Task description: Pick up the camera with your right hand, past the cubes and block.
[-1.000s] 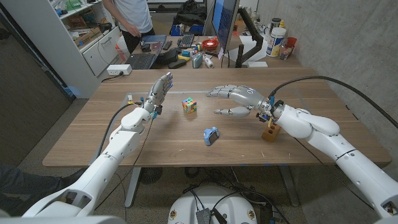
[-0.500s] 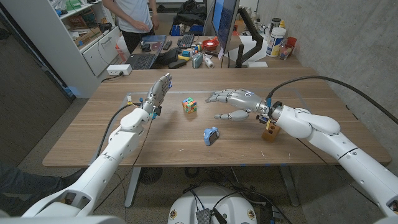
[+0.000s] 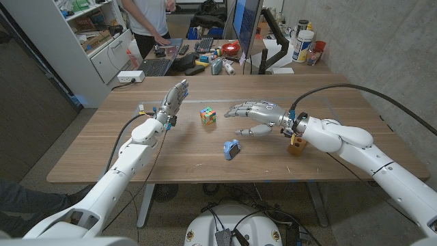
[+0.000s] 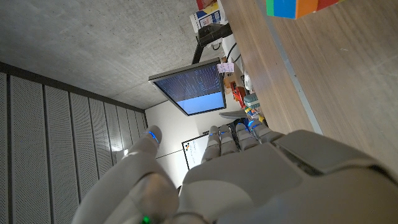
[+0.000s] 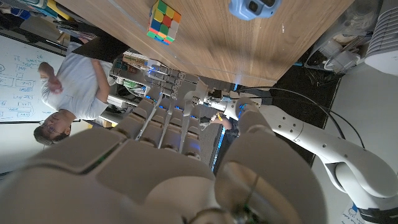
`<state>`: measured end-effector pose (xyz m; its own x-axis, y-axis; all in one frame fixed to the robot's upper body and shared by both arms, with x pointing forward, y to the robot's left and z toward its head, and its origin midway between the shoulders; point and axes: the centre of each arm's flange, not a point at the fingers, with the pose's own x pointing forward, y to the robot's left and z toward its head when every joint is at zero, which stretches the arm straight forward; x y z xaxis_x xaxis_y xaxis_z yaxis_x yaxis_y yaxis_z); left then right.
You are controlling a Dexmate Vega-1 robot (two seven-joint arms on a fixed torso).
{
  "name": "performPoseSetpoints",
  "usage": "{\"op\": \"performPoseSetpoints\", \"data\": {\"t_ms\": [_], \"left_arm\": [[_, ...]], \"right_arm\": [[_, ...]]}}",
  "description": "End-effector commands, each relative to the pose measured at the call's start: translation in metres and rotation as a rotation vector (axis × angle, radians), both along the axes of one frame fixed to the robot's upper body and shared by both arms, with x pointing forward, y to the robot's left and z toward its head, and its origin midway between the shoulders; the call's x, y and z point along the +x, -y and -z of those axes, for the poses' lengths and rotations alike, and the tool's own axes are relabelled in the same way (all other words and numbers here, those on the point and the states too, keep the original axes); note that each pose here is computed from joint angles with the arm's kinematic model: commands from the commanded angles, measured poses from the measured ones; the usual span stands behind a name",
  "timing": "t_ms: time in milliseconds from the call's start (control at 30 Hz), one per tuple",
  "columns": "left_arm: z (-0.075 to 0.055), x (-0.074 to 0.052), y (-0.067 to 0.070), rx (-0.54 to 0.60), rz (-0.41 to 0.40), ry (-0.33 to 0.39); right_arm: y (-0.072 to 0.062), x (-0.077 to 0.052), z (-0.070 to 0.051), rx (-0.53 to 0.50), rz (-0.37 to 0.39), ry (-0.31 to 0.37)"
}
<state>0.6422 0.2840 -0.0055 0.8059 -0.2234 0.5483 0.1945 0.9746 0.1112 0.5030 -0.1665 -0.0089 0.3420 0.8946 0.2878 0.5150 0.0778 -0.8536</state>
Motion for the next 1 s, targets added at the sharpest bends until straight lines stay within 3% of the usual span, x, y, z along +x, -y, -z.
{"op": "performPoseSetpoints", "data": {"t_ms": [33,1000], "left_arm": [[-0.004,-0.002,0.003,-0.001,0.006,0.011],[0.005,0.002,0.007,-0.018,0.002,-0.004]], "right_arm": [[-0.004,-0.001,0.003,-0.063,0.026,0.021],[-0.009,0.013,0.011,-0.24,0.106,-0.011]]}}
